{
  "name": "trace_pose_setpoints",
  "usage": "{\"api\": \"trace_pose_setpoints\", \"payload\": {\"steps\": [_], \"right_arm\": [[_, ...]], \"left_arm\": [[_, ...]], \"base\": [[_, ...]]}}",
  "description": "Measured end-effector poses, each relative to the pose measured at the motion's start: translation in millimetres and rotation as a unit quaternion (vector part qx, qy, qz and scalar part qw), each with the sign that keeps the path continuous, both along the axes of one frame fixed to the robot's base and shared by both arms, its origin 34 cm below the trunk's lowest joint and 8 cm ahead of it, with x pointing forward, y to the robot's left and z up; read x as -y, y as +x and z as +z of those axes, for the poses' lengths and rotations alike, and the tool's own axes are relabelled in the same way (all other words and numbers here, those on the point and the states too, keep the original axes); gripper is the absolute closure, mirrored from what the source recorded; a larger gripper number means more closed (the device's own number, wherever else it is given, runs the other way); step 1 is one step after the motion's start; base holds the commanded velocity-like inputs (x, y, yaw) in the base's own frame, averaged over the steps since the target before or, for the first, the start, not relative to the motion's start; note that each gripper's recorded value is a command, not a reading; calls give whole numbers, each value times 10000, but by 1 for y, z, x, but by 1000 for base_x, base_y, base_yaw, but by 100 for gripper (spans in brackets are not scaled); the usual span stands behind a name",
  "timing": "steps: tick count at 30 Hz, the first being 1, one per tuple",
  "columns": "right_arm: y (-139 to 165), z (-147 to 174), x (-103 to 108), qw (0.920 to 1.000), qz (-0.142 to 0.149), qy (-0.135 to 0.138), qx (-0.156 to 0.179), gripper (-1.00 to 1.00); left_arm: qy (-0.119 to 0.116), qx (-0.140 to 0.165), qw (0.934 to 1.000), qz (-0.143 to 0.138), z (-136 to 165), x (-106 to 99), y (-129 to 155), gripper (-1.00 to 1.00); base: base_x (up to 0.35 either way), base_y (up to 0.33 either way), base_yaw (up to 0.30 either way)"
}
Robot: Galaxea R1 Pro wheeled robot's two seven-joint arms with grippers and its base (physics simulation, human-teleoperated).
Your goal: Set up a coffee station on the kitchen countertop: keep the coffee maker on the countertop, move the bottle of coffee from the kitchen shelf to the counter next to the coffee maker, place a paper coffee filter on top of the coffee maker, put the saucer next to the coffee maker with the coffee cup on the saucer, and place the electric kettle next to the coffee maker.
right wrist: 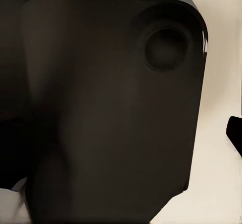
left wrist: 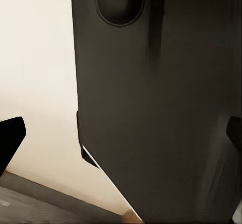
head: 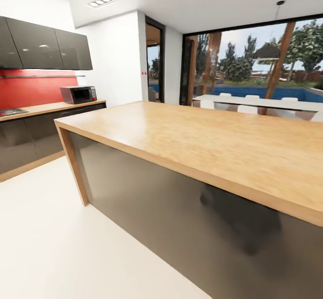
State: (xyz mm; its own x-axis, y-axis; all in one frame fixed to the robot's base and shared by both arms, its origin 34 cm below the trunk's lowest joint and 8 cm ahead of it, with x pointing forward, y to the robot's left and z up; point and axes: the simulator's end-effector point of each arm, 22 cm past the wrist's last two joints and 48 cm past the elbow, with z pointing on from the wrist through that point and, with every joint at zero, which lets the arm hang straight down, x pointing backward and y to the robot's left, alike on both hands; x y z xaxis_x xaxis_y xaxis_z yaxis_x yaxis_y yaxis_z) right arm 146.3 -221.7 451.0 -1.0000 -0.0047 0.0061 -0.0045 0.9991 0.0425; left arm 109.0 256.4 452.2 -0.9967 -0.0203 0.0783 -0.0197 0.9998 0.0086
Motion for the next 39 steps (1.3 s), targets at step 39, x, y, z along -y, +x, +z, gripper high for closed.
{"api": "trace_pose_setpoints", "payload": {"steps": [39], "right_arm": [[-4, 60, -2, 10000, -6, 15, 22, -100]], "left_arm": [[88, -75, 9975, 704, 60, -4, -6, -100]], "base": [[0, 0, 275]]}}
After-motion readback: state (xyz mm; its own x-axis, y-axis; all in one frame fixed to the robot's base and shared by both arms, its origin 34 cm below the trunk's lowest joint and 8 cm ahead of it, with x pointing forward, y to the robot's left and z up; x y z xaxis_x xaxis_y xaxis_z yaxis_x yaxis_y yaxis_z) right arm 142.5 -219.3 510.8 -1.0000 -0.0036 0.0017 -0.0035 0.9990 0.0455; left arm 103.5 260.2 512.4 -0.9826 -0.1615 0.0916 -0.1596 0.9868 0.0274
